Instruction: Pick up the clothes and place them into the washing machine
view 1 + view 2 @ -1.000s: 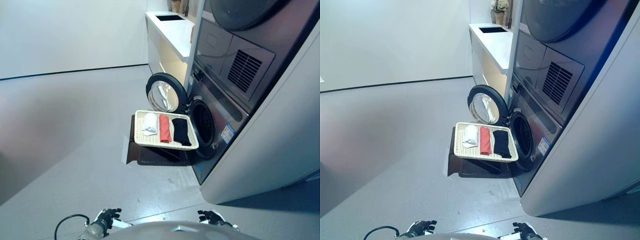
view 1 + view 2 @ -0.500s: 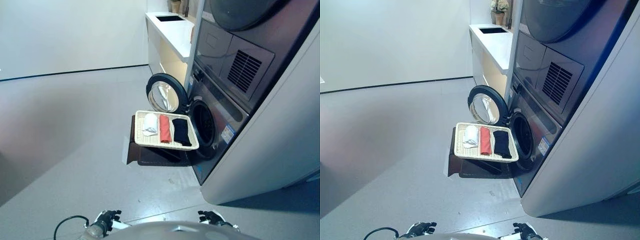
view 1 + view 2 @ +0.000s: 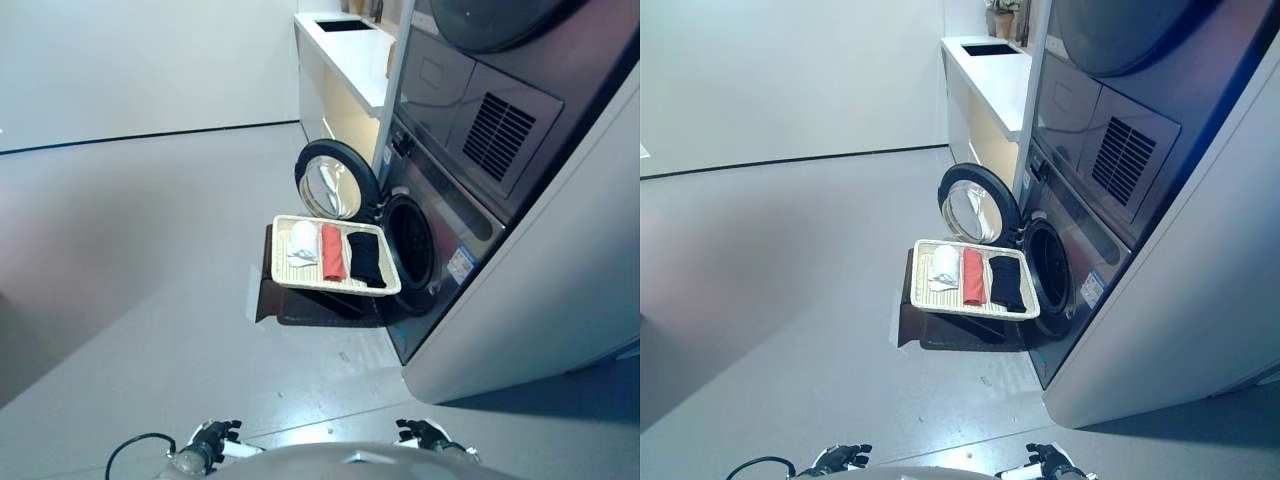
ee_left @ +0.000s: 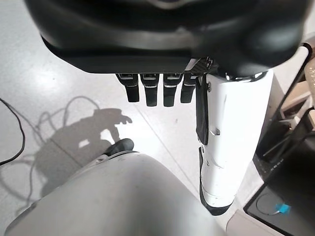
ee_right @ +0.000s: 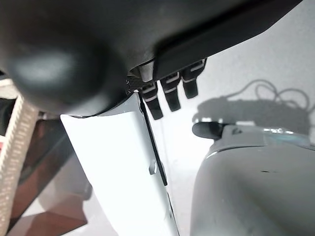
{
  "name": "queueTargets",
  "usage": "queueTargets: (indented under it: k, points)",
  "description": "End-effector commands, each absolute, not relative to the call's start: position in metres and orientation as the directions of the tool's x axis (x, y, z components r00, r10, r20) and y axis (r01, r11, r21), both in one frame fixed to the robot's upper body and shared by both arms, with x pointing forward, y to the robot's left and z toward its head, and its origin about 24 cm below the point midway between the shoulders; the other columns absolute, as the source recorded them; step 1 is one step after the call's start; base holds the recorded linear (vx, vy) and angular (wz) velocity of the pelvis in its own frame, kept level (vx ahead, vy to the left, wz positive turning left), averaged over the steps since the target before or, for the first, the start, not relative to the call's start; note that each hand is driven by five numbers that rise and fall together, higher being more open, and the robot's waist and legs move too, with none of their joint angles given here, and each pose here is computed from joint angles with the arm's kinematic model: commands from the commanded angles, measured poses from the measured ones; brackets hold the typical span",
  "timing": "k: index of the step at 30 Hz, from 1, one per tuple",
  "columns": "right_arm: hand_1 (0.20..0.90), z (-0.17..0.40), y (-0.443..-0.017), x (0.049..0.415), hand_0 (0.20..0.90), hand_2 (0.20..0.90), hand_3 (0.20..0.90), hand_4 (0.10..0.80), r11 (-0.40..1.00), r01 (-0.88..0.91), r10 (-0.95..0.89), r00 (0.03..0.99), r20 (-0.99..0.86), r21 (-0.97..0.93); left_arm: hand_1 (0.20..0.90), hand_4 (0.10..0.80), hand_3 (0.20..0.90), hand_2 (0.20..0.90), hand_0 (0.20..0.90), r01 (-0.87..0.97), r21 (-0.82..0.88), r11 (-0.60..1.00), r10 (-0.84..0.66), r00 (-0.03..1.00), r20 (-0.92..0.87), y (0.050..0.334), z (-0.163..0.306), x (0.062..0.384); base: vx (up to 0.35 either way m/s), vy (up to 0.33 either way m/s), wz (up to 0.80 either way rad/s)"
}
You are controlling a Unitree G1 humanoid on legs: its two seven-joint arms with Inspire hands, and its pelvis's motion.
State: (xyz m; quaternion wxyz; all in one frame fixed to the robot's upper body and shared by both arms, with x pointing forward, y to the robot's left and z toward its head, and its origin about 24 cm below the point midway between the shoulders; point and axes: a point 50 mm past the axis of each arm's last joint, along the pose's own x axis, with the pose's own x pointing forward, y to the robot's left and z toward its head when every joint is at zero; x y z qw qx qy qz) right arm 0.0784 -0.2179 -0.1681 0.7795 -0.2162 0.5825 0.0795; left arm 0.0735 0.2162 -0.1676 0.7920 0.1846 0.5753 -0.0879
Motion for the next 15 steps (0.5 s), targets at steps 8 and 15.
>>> queueTargets:
  k: [8,15]
  points:
    - [0.9,-0.16,-0.25,0.084,0.9,0.9,0.9,0.8,0.882,-0.351,-0.218,0.288,-0.933,-0.315,0.9,0.8,0.9,0.9,0.9,0.289,0.259,0.922,0.119,0.425,-0.897,0.23,-0.155,0.121,0.13,0.084,-0.14]
    - [0.9,-0.162,-0.254,0.068,0.9,0.9,0.9,0.8,0.895,-0.334,-0.224,0.235,-0.946,-0.295,0.9,0.8,0.9,0.9,0.9,0.272,0.264,0.925,0.131,0.426,-0.895,0.232,-0.155,0.12,0.388,-0.088,0.26]
